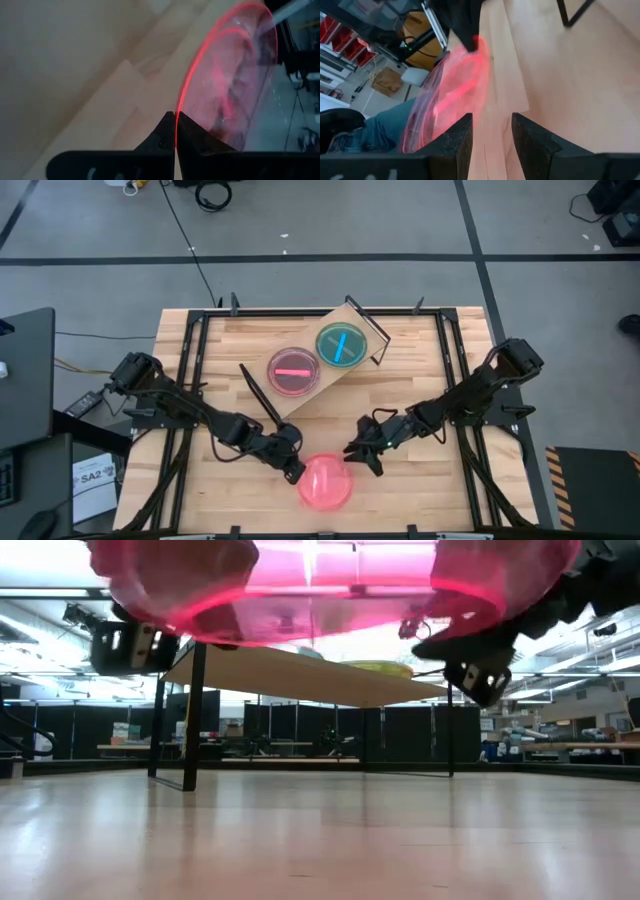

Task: Place and stack plates onto a shelf
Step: Stack one pink plate on the other pink plate on the shelf

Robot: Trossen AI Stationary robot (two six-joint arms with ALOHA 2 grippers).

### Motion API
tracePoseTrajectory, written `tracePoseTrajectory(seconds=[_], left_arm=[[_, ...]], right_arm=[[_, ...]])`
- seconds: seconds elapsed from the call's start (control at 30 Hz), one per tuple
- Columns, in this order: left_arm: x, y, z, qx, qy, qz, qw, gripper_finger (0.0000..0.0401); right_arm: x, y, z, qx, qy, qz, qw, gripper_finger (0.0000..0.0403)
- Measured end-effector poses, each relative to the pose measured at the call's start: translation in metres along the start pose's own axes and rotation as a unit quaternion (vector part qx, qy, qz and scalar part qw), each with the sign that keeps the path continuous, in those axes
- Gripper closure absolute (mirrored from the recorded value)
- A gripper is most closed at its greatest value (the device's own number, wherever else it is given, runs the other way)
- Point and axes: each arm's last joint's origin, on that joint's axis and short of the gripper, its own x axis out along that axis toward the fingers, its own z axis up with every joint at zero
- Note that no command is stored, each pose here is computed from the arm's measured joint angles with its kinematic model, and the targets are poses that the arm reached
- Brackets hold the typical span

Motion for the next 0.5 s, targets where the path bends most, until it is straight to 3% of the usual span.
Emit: tracePoseTrajectory(seconds=[0.3, 0.5], left_arm=[[-0.002, -0.002, -0.005, 0.003, 0.046, -0.016, 0.999, 0.0397], [-0.023, -0.013, -0.001, 0.001, 0.052, -0.056, 0.997, 0.0397]], right_arm=[[-0.027, 0.002, 0.016, -0.022, 0.012, -0.027, 0.999, 0.0260], [-0.051, 0.002, 0.026, -0.027, 0.026, -0.055, 0.998, 0.0260]])
